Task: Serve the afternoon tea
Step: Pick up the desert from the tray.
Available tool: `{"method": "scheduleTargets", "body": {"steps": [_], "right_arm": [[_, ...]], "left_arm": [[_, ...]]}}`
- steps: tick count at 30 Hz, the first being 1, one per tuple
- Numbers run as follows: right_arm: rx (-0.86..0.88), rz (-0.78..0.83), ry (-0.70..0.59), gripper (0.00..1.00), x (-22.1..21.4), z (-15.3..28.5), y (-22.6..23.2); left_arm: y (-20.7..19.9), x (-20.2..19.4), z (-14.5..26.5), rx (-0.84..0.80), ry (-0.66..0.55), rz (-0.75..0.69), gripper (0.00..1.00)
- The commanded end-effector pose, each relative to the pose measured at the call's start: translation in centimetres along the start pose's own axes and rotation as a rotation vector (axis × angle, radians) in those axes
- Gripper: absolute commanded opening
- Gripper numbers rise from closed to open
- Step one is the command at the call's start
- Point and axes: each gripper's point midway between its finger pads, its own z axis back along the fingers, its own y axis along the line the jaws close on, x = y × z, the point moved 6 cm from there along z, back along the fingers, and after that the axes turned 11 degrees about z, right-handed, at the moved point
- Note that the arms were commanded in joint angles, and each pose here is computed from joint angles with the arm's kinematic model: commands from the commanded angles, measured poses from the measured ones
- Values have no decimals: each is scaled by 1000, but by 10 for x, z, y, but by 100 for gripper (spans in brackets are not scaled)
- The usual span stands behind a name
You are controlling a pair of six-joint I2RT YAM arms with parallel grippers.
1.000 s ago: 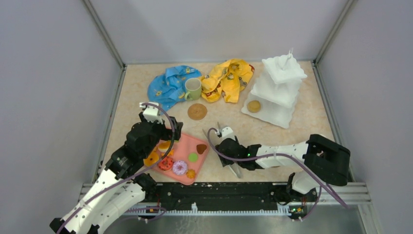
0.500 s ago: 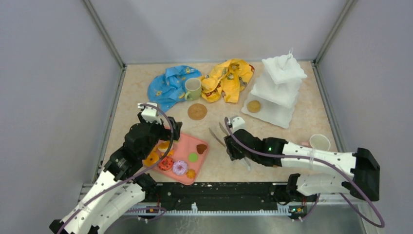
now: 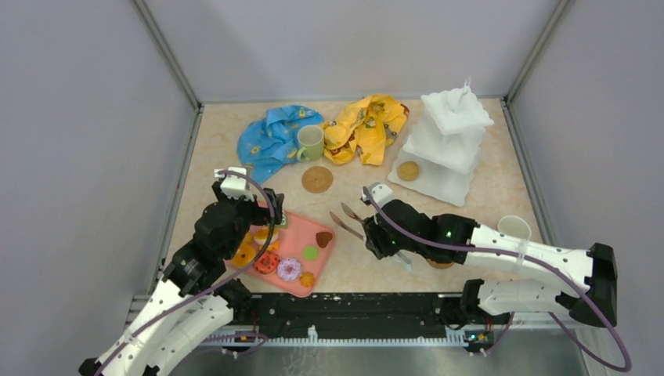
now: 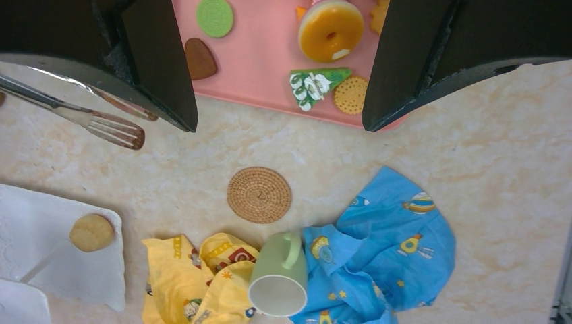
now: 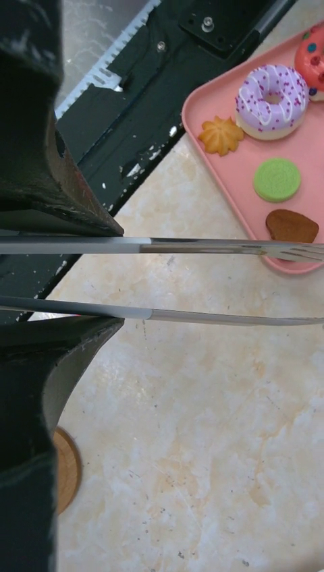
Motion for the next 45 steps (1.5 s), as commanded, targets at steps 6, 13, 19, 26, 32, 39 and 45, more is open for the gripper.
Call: {"method": "scheduleTargets", "body": {"steps": [6, 13, 19, 26, 32, 39, 45], "right_arm": [[248, 97, -166, 43, 36, 26, 31], [300, 134, -167, 44, 29, 11, 47], [378, 154, -196, 46, 26, 0, 66], [421, 198, -168, 47, 12, -9, 87], [425, 226, -152, 48, 3, -14, 99], [383, 281, -132, 49, -3, -25, 106], [394, 293, -139, 49, -2, -29, 110]], "left_arm": [[11, 19, 10, 65, -111, -23, 99], [16, 25, 15, 89, -162, -5, 99], [19, 25, 16, 112, -172, -2, 99], [19, 24, 16, 113, -169, -3, 99], [19, 24, 15, 113, -169, -3, 99], [19, 23, 14, 111, -165, -3, 99], [18, 22, 13, 111, -162, -4, 99]]}}
